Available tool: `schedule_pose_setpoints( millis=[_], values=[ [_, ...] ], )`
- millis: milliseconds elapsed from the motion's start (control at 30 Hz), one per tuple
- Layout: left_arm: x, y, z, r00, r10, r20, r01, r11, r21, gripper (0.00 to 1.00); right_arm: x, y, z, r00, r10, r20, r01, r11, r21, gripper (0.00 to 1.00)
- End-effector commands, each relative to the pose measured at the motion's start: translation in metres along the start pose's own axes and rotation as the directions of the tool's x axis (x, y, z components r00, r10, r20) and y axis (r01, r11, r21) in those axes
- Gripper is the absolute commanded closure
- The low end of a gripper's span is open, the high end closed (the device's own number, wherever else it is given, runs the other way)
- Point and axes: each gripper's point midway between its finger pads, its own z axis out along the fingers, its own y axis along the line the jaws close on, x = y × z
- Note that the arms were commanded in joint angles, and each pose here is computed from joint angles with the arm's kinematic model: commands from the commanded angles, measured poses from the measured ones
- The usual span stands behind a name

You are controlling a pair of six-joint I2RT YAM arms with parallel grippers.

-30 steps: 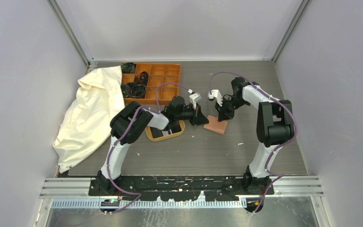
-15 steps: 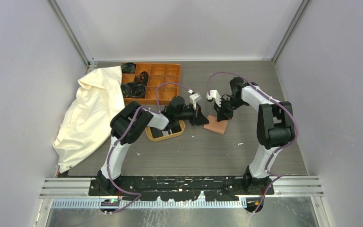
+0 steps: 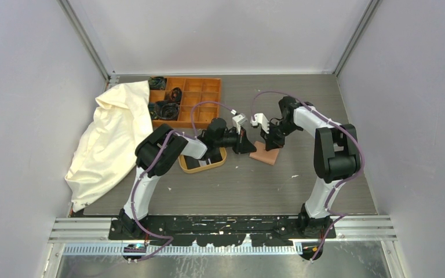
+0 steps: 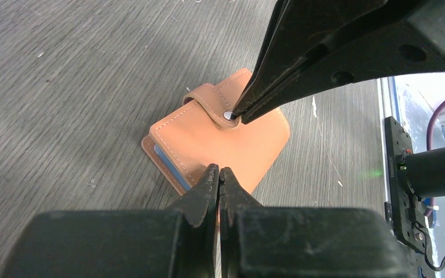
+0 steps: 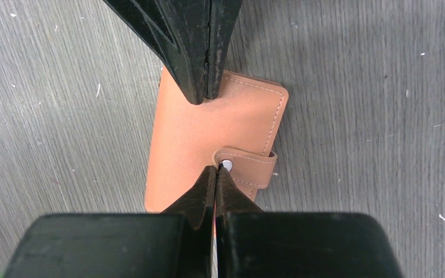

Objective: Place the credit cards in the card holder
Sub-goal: Close the card holder at the center of the board.

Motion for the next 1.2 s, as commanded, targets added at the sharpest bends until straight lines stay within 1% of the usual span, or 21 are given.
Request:
schedule_pose_setpoints(
  millis=[0, 300, 700, 867, 1067, 1167],
  values=[
    [-0.016, -0.009, 0.003, 0.998, 0.047, 0.050, -0.049, 0.998, 0.048, 0.99, -0.005, 0.002, -0.007, 0.999, -0.050, -0.014, 0.050, 0.998, 0.024, 0.99],
    [-0.020, -0.012, 0.004, 0.997, 0.031, 0.074, -0.035, 0.998, 0.060, 0.98, 0.000, 0.006, 0.000, 0.994, -0.088, -0.068, 0.090, 0.996, 0.024, 0.99],
    [-0.024, -0.012, 0.005, 0.995, 0.007, 0.101, -0.013, 0.998, 0.059, 0.98, -0.013, 0.003, -0.003, 0.996, -0.083, -0.034, 0.085, 0.995, 0.046, 0.99],
    [-0.029, -0.009, 0.008, 0.991, -0.036, 0.128, 0.031, 0.999, 0.045, 0.98, -0.011, 0.004, -0.002, 0.995, -0.090, -0.049, 0.092, 0.995, 0.045, 0.99],
    [-0.037, -0.007, 0.013, 0.974, -0.125, 0.189, 0.114, 0.991, 0.067, 0.98, -0.010, 0.003, 0.000, 0.993, -0.100, -0.069, 0.103, 0.994, 0.046, 0.99],
    [-0.040, -0.005, 0.013, 0.967, -0.138, 0.215, 0.128, 0.990, 0.057, 0.98, -0.010, 0.003, 0.001, 0.991, -0.106, -0.075, 0.110, 0.993, 0.048, 0.99]
  ],
)
